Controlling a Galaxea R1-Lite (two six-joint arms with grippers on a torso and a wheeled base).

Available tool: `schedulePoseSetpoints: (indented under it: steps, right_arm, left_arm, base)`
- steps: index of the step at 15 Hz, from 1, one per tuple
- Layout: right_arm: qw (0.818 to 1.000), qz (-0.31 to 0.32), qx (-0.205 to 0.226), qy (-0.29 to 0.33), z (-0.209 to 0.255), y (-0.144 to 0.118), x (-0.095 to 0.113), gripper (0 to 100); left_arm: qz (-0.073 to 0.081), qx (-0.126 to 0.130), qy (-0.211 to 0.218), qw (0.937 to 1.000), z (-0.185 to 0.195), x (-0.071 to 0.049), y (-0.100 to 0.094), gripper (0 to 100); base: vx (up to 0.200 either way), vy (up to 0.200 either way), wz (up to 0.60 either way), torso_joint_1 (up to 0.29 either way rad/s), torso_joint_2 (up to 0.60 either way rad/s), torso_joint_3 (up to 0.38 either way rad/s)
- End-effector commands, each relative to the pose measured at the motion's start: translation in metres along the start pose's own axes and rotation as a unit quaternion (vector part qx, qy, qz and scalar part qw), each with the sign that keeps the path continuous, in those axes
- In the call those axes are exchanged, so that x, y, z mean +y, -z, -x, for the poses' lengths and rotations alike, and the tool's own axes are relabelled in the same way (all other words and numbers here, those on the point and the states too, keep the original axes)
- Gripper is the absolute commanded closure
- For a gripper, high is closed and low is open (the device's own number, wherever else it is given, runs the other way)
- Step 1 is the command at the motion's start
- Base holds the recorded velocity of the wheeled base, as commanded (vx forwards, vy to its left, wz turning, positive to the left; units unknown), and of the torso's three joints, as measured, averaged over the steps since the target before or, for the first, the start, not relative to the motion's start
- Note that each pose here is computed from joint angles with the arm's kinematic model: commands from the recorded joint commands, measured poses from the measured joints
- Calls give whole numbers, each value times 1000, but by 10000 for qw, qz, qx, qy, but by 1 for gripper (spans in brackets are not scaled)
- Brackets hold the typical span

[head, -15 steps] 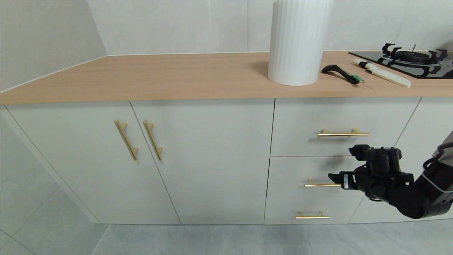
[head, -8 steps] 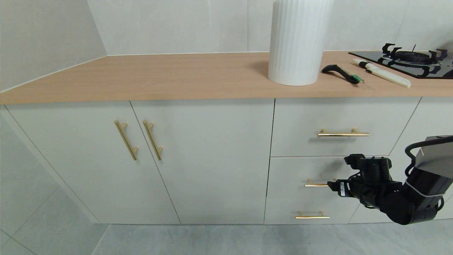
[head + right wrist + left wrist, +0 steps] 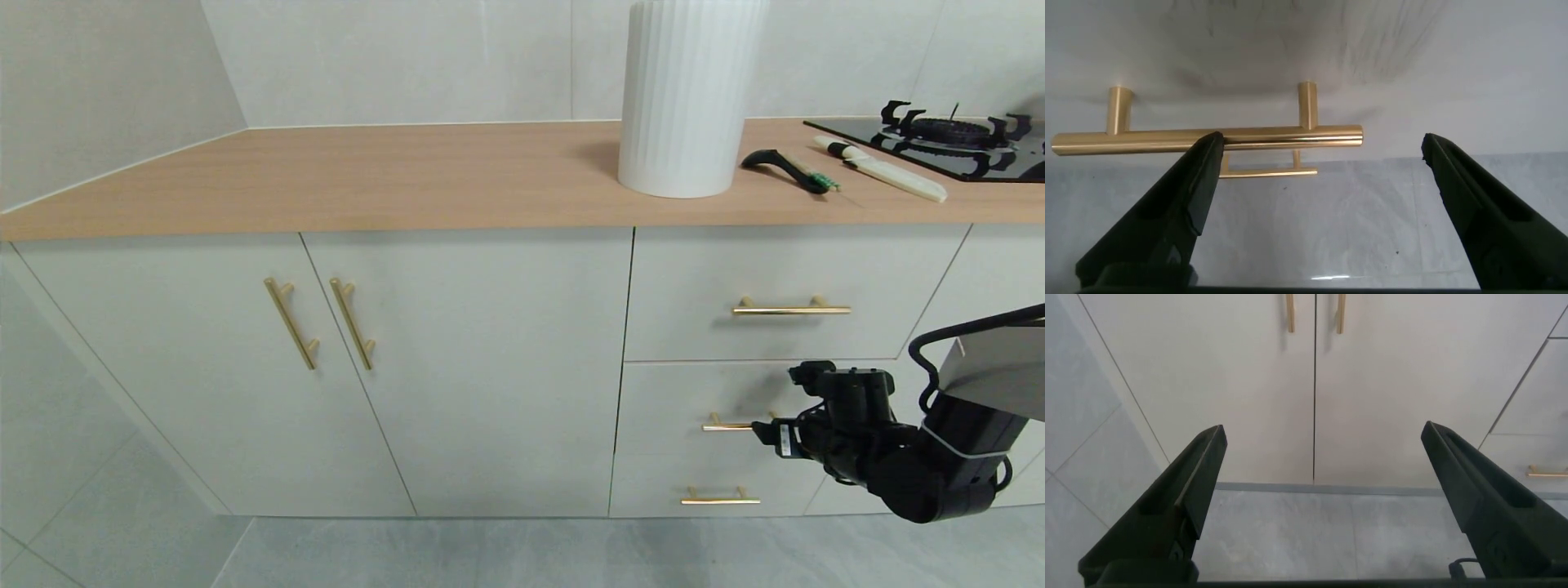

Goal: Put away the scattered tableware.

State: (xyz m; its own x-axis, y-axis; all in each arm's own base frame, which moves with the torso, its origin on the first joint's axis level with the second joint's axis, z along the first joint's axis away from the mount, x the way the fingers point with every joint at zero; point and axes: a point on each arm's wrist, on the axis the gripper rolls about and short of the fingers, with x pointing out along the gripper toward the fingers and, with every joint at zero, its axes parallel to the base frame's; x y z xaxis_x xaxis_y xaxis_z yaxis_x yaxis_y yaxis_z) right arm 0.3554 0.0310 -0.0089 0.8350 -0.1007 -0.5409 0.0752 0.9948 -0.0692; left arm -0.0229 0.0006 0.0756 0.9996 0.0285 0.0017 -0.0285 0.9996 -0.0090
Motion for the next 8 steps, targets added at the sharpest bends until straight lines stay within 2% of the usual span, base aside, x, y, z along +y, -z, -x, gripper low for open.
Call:
schedulePoseSetpoints:
  steps: [1, 8]
  right_arm:
    - [10000, 6, 24, 6, -1, 1, 0, 0]
    - [9999, 9, 36, 98, -8, 5, 1, 0]
  left_arm:
    - [1, 8, -3, 10000, 0, 0, 0, 0]
    - [1, 8, -3, 10000, 0, 0, 0, 0]
  base:
    - [0, 0, 0, 0, 0, 0]
    - [0, 0, 0, 0, 0, 0]
